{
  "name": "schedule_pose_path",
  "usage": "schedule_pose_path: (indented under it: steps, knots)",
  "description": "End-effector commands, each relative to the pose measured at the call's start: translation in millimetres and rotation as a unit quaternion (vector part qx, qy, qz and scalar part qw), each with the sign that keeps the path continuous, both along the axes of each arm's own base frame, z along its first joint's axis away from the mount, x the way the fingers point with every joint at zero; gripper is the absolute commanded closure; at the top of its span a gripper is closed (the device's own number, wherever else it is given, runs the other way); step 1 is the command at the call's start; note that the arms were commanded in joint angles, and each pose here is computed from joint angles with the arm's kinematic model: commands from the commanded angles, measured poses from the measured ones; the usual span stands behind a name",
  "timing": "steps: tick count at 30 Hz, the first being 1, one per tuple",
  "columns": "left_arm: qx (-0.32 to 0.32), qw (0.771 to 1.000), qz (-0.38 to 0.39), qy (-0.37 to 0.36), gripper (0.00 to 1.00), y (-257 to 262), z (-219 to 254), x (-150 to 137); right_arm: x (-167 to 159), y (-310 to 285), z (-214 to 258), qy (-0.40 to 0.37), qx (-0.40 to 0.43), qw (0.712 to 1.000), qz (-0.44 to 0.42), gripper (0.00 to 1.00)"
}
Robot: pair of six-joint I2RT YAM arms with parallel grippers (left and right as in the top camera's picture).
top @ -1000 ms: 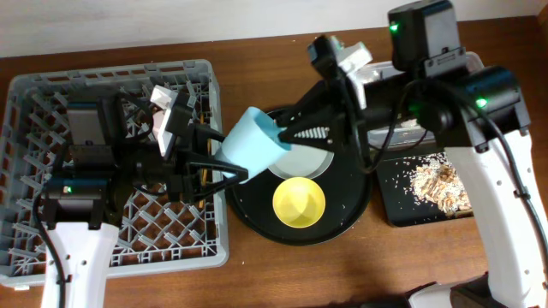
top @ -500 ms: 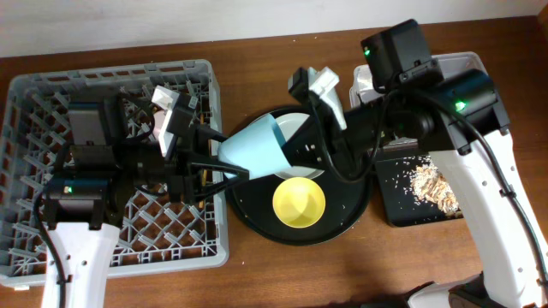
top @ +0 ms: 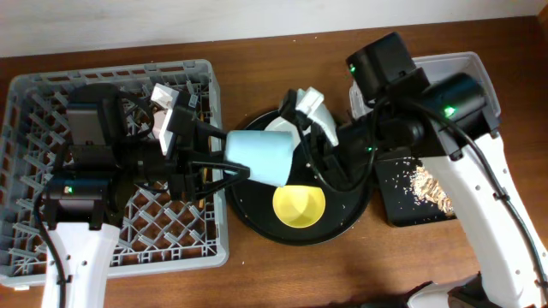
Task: Sort waste into correct bins and load items into the dishwasher rack
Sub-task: 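Place the blue cup upside down in the rack with the left gripper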
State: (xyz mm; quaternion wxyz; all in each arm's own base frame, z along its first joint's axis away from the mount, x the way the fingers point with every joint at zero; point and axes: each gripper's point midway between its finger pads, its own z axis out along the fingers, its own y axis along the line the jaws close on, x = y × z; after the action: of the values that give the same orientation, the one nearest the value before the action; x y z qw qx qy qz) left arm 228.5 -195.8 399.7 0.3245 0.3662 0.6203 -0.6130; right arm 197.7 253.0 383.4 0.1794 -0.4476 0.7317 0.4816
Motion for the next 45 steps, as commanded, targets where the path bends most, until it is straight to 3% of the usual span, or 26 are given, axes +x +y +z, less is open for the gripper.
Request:
schedule_pose_path:
  steps: [1,3,6,8,10,12,15,17,18,26,35,40,43,44,45]
  knots:
    - [0.002,1.0,0.027,-0.005,0.62,10.3,3.8,6.3,-6.3,2.1,-8.1,0.0,-0.02,1.0,0.01,0.96]
    - [0.002,0.999,0.049,0.002,0.62,21.0,3.8,14.3,-4.6,-2.1,-14.5,0.002,-0.041,0.999,0.001,0.96]
    - [0.005,0.996,0.086,0.006,0.62,37.7,2.7,26.5,15.8,-20.5,-41.1,0.009,-0.14,0.987,-0.079,0.96]
    - [0.039,0.986,0.163,0.018,0.62,55.4,-11.2,49.9,34.4,-41.6,-59.6,0.011,-0.219,0.963,-0.157,0.96]
    - [0.098,0.96,0.255,0.055,0.62,77.5,-38.0,73.4,47.8,-62.1,-71.2,0.011,-0.277,0.935,-0.223,0.96]
    - [0.186,0.91,0.355,0.107,0.63,108.4,-77.6,89.2,58.2,-83.8,-79.3,0.005,-0.328,0.903,-0.279,0.96]
    - [0.323,0.804,0.469,0.171,0.63,162.7,-129.5,88.2,70.4,-111.9,-84.4,-0.007,-0.381,0.855,-0.35,0.96]
    - [0.389,0.713,0.545,0.209,0.63,204.1,-150.2,81.2,74.1,-119.2,-84.7,-0.011,-0.393,0.841,-0.371,0.96]
    - [0.402,0.689,0.562,0.218,0.63,213.9,-155.5,78.8,74.1,-119.2,-84.7,-0.011,-0.393,0.841,-0.371,0.95]
    - [0.413,0.681,0.555,0.241,0.63,217.1,-201.4,91.8,74.2,-119.2,-84.7,-0.011,-0.393,0.841,-0.371,0.96]
    - [0.441,0.693,0.506,0.261,0.62,194.6,-255.5,122.4,75.5,-121.4,-84.6,-0.016,-0.397,0.838,-0.374,0.95]
    - [0.466,0.673,0.506,0.27,0.62,201.6,-272.0,123.9,75.4,-121.2,-84.6,-0.016,-0.396,0.838,-0.374,0.95]
    - [0.466,0.673,0.507,0.27,0.62,202.0,-272.0,123.9,75.4,-121.2,-84.6,-0.015,-0.396,0.838,-0.374,0.95]
    - [0.466,0.673,0.507,0.27,0.6,202.0,-272.0,123.9,75.4,-121.2,-84.6,-0.015,-0.396,0.838,-0.374,0.95]
    - [0.466,0.673,0.507,0.27,0.5,202.0,-272.0,123.9,75.4,-121.2,-84.6,-0.016,-0.396,0.838,-0.374,0.95]
